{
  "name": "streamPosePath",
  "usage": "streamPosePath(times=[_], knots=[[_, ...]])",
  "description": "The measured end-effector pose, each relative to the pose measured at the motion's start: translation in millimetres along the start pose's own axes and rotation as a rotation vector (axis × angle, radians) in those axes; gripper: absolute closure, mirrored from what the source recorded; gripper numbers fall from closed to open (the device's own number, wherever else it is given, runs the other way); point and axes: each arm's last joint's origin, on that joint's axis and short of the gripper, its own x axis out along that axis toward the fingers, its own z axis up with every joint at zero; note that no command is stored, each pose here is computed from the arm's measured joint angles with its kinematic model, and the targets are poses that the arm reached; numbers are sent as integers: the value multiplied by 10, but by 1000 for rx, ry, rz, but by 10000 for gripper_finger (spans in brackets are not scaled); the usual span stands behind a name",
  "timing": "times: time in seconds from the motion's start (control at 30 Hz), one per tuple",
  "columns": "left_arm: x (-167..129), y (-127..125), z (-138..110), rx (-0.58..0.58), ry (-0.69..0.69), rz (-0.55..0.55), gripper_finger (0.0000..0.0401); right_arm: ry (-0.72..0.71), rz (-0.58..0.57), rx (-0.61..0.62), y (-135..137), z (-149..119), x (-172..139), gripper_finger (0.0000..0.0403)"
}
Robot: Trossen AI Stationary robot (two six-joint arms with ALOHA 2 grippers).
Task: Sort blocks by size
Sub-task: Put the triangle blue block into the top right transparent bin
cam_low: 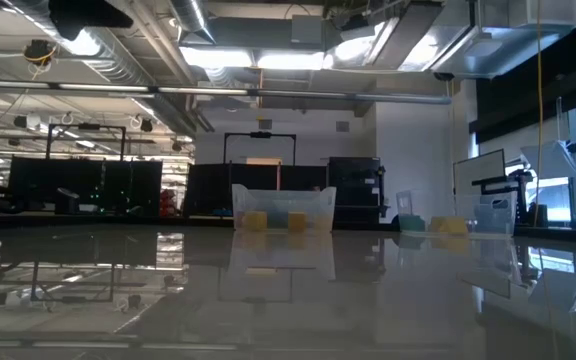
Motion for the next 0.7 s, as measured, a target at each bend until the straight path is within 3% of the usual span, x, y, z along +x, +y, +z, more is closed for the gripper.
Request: streamPosePath(times=[0.33, 0.57, 0.7], knots=[[129, -112, -69, 81, 48, 27, 189, 436, -36, 307, -884, -882, 204, 277], [209, -182, -111, 136, 73, 38, 189, 772, 26, 552, -1235, -1657, 453, 277], [213, -186, -113, 139, 74, 39, 189, 946, 0, 653, -1348, -2100, 520, 277]])
